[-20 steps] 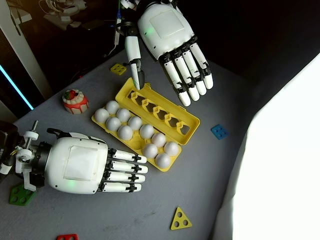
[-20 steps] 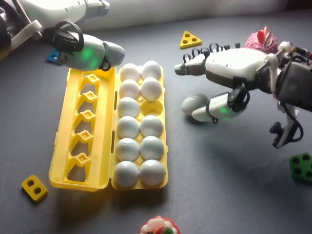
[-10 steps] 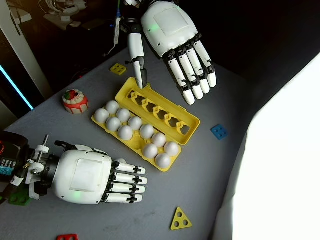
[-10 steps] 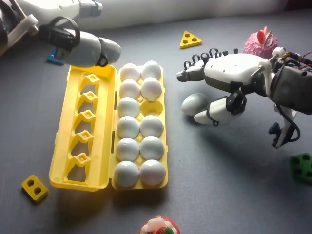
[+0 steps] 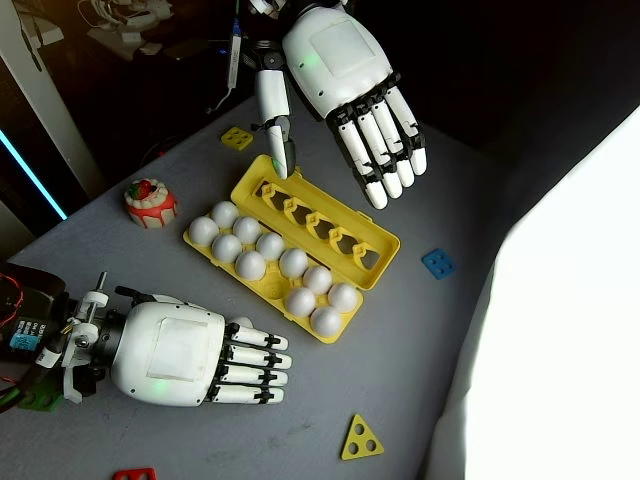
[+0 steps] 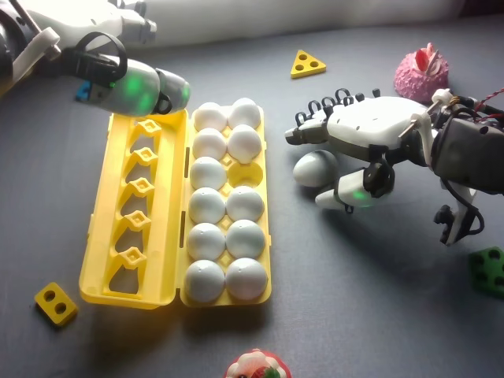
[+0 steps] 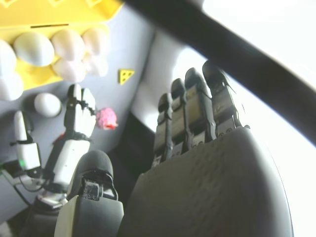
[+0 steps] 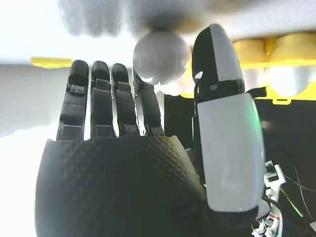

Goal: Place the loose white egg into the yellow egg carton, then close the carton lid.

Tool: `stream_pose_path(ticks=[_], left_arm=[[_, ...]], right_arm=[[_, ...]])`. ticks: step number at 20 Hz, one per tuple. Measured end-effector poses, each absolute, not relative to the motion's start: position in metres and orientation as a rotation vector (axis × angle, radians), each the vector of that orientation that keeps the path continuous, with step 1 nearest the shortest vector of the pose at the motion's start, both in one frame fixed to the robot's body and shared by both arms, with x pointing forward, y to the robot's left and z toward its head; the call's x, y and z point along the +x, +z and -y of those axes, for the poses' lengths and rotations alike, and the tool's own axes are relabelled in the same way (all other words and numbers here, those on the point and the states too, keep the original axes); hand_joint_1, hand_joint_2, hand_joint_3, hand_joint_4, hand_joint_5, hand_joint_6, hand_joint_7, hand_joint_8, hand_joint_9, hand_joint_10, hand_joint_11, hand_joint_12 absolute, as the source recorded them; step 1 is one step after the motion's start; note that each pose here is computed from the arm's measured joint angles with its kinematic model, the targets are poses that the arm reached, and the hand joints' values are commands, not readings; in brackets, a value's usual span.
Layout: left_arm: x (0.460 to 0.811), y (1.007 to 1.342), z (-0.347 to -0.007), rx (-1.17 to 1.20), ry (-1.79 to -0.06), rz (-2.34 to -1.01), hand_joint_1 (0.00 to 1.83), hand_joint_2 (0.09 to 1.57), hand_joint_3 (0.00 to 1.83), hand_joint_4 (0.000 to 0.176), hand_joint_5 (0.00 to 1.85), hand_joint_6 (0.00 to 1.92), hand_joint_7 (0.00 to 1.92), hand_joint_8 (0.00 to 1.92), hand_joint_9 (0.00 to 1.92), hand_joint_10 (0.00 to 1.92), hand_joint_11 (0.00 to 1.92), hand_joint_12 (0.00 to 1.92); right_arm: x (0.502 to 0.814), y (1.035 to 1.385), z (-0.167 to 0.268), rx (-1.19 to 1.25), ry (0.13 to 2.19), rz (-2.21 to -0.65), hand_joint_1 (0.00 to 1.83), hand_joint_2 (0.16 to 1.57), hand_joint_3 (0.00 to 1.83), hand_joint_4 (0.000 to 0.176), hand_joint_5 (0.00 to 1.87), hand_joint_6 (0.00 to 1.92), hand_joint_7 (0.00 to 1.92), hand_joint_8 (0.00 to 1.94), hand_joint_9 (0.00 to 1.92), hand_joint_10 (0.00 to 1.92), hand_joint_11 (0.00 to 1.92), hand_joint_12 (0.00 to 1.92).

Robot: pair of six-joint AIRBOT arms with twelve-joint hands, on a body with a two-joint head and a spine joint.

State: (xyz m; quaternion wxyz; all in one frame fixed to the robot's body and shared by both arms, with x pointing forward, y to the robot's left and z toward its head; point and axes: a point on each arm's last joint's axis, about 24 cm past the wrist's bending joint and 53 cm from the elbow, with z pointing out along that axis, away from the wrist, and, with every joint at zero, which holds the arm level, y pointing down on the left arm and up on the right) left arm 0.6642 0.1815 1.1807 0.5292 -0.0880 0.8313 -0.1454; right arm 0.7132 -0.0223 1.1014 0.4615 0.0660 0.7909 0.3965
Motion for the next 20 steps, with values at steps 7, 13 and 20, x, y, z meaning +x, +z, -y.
stream_pose_path(ticks=[7,13,20], left_arm=[[0.647,1.157,-0.184,-0.224,-0.311,-2.054,0.0,1.25,0.0,0.0,0.15,0.0,0.21,0.0,0.17,0.0,0.0,0.33],[0.636,1.137,-0.187,-0.2,-0.275,-2.101,0.0,1.25,0.0,0.0,0.17,0.01,0.22,0.0,0.19,0.01,0.0,0.36],[0.635,1.113,-0.199,-0.283,-0.306,-2.175,0.0,1.25,0.0,0.0,0.17,0.0,0.21,0.0,0.17,0.0,0.0,0.39]], right_arm=[[0.715,1.103,0.024,0.148,0.959,-1.936,0.95,1.11,0.0,0.0,0.35,0.03,0.17,0.01,0.19,0.01,0.0,0.52],[0.716,1.102,0.025,0.143,0.952,-1.932,0.95,1.11,0.0,0.0,0.57,0.06,0.27,0.01,0.24,0.01,0.0,0.62],[0.719,1.106,0.026,0.147,0.944,-1.902,1.13,1.14,0.0,0.0,0.93,1.05,0.53,0.02,0.34,0.01,0.0,0.64]])
